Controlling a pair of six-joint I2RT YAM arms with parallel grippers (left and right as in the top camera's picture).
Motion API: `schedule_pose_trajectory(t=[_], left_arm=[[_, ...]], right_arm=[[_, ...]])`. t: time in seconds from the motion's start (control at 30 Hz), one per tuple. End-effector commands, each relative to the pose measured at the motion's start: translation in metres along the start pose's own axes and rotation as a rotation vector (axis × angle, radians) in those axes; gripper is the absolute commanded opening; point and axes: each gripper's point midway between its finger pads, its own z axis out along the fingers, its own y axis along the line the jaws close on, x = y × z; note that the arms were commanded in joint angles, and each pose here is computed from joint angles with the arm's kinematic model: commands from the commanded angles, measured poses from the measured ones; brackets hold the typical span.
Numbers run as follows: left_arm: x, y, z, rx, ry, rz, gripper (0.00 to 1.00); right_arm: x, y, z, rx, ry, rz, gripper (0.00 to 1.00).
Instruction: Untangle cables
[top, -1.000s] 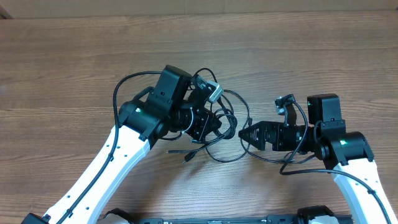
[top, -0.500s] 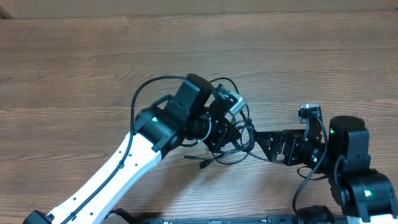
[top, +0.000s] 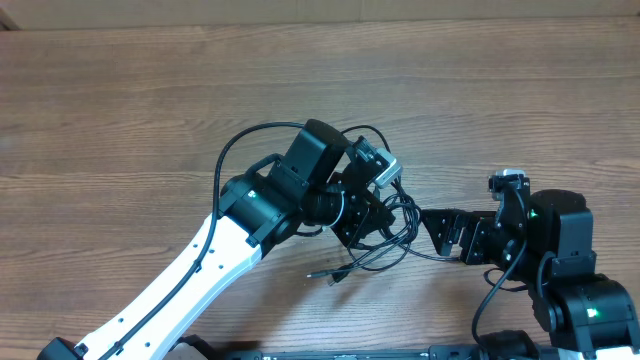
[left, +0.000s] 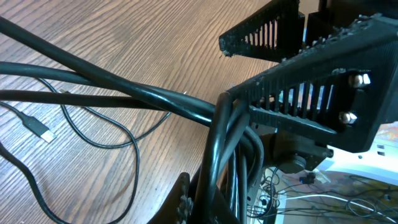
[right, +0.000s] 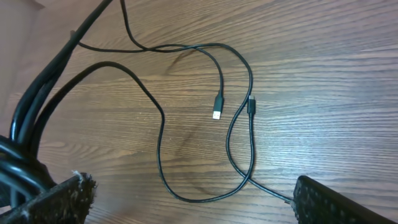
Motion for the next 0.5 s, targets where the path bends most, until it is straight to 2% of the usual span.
schedule_pose_trajectory(t=[0.0, 0.27, 0.47], left_arm=[[-0.005, -0.005, 0.0, 0.015, -0.011, 0.036, 0.04], [-0.008, 0.015, -0.001, -0.101, -0.027, -0.011, 0.04], [-0.016, 0.013, -0.001, -0.09, -0.058, -0.01, 0.04]], right_arm=[[0.002, 0.01, -0.001, -0.051, 0.008, -0.058, 1.0], [0.009, 0.021, -0.002, -0.122, 0.041, -0.106, 1.0], [0.013, 0.02, -0.002, -0.119, 0.055, -0.119, 1.0]])
